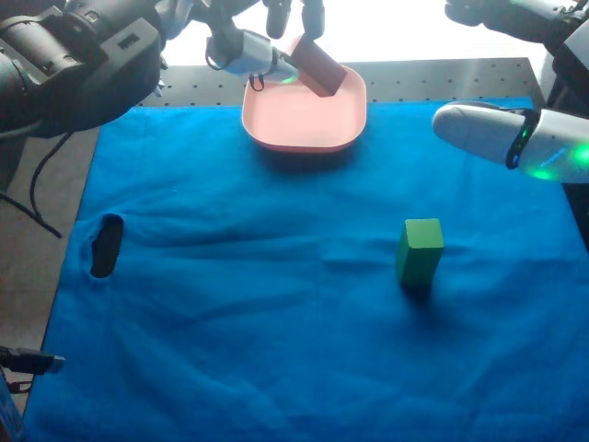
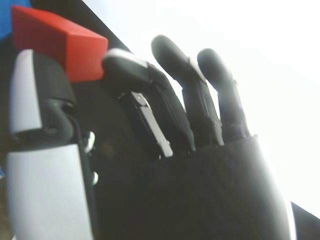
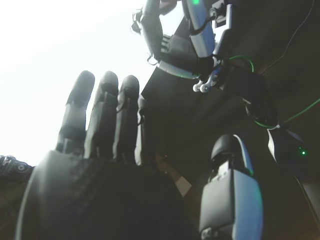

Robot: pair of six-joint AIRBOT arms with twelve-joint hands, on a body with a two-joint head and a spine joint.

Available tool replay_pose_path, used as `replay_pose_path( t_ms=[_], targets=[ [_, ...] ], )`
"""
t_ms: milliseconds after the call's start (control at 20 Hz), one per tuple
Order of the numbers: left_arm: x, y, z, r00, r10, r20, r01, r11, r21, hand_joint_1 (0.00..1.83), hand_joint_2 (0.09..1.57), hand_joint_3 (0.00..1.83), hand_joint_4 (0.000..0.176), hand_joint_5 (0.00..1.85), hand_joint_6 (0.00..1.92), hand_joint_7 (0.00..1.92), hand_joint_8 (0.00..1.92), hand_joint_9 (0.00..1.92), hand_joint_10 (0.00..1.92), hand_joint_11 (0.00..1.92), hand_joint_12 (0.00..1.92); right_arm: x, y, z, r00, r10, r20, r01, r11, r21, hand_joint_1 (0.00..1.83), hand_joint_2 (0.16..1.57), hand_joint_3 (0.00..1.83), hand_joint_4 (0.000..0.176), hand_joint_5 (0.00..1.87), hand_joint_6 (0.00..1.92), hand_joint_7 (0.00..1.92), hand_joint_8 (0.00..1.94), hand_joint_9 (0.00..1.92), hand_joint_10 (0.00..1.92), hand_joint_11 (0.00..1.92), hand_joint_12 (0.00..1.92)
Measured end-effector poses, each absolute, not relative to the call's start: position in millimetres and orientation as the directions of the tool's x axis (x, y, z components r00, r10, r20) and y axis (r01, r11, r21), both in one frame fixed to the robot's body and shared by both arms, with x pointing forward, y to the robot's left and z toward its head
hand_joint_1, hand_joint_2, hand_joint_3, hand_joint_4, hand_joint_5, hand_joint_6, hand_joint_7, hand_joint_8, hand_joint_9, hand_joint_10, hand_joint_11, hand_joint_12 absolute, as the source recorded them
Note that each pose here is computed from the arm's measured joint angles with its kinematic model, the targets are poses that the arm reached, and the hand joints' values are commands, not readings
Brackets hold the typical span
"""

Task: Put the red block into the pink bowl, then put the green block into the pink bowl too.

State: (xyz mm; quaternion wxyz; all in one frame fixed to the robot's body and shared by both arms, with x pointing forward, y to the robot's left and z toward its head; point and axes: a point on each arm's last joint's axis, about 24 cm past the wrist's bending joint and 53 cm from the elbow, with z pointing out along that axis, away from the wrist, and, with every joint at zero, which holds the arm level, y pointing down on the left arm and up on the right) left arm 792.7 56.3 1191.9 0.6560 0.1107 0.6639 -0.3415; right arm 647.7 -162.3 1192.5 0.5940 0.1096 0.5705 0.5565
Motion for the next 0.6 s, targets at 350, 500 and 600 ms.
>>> replay_pose_path(
  t_ms=[350,500,600],
  targets=[
    [794,64,1178,-0.135,-0.293,-0.947,0.575,0.755,-0.315,0.89,0.95,0.00,0.138,0.80,0.22,0.88,0.35,0.53,1.03,0.04,1.77,647,-161,1192,-0.274,0.787,-0.553,-0.536,0.353,0.767,0.34,0.96,0.00,0.040,0.28,0.00,0.50,0.00,0.40,0.00,0.03,0.69],
    [795,65,1178,-0.135,-0.296,-0.946,0.572,0.756,-0.318,0.81,0.91,0.00,0.159,0.54,0.00,0.70,0.01,0.53,0.55,0.00,1.56,648,-159,1196,-0.272,0.791,-0.548,-0.542,0.345,0.767,0.35,0.95,0.00,0.031,0.28,0.00,0.50,0.00,0.40,0.00,0.01,0.72],
    [795,65,1178,-0.135,-0.296,-0.946,0.573,0.755,-0.318,0.79,0.90,0.00,0.173,0.48,0.00,0.66,0.00,0.52,0.51,0.00,1.60,648,-159,1196,-0.272,0.791,-0.548,-0.544,0.343,0.766,0.32,0.94,0.00,0.040,0.28,0.00,0.50,0.00,0.39,0.00,0.01,0.72]
  ],
)
